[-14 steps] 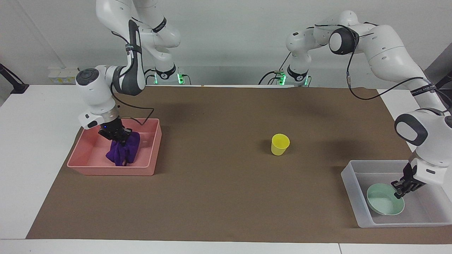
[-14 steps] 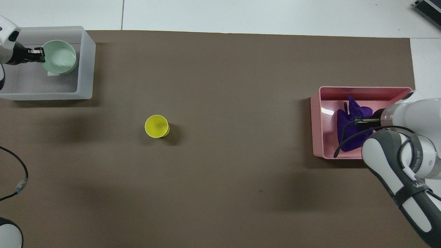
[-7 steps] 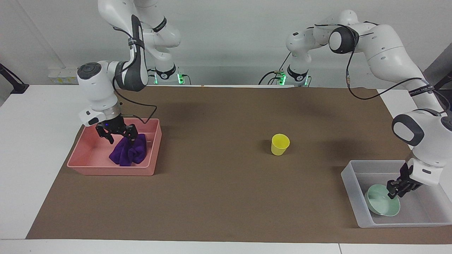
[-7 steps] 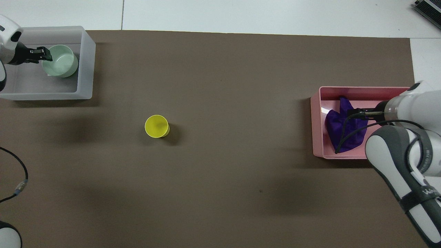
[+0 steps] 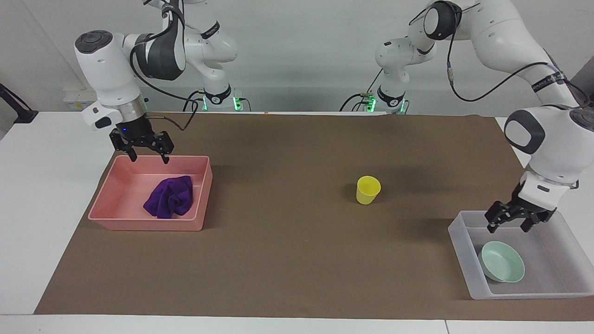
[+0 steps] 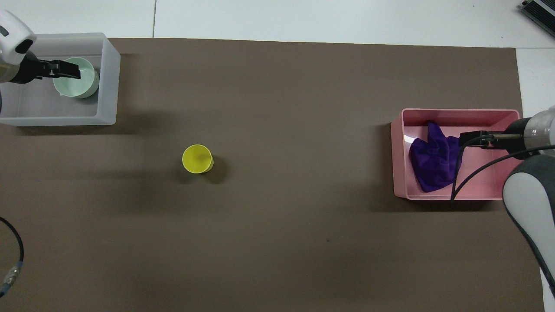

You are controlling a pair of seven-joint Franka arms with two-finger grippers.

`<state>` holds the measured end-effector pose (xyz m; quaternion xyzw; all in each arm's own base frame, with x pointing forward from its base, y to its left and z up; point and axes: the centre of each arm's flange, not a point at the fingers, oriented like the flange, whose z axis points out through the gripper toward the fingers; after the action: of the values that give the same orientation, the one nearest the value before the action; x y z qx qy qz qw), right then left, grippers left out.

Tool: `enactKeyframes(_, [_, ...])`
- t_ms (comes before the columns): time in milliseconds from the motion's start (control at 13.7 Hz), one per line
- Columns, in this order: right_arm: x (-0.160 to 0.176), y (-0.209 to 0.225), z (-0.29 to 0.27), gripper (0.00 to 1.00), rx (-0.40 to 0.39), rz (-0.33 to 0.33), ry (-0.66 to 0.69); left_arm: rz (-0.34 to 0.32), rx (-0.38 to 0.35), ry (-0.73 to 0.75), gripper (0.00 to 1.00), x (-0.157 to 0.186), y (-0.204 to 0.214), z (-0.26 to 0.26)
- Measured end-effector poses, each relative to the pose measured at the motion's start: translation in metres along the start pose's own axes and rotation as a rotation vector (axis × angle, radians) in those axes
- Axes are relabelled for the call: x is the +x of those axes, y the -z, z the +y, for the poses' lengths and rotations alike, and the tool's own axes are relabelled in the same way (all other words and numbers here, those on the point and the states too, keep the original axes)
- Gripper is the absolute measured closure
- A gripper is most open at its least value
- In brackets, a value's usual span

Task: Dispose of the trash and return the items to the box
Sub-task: 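Open the left gripper on the bowl while the right gripper releases the cloth, then reach the left gripper to the yellow cup and grasp its rim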

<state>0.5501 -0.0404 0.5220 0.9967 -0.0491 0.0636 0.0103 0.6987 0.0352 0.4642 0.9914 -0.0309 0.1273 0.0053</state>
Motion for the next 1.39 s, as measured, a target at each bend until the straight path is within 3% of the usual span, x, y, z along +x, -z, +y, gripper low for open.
enactKeyframes(292, [-0.001,0.056,-0.008,0.00,-0.003,-0.049,-0.045,-0.062,-0.019,-0.017,0.00,-0.050,0.015,0.106])
enactKeyframes(583, [-0.005,0.119,0.009,0.00,-0.008,-0.081,-0.076,-0.103,-0.033,-0.100,0.00,-0.094,-0.010,0.183])
enactKeyframes(1021, [-0.001,0.115,0.010,0.00,-0.010,-0.105,-0.079,-0.098,-0.050,-0.182,0.02,-0.161,-0.054,0.234])
enactKeyframes(1240, [0.000,0.113,0.006,0.00,-0.009,-0.108,-0.071,-0.112,-0.053,-0.189,0.15,-0.177,-0.066,0.250])
enactKeyframes(1385, [0.000,0.113,0.002,0.00,-0.008,-0.107,-0.060,-0.117,-0.054,-0.181,0.42,-0.183,-0.070,0.258])
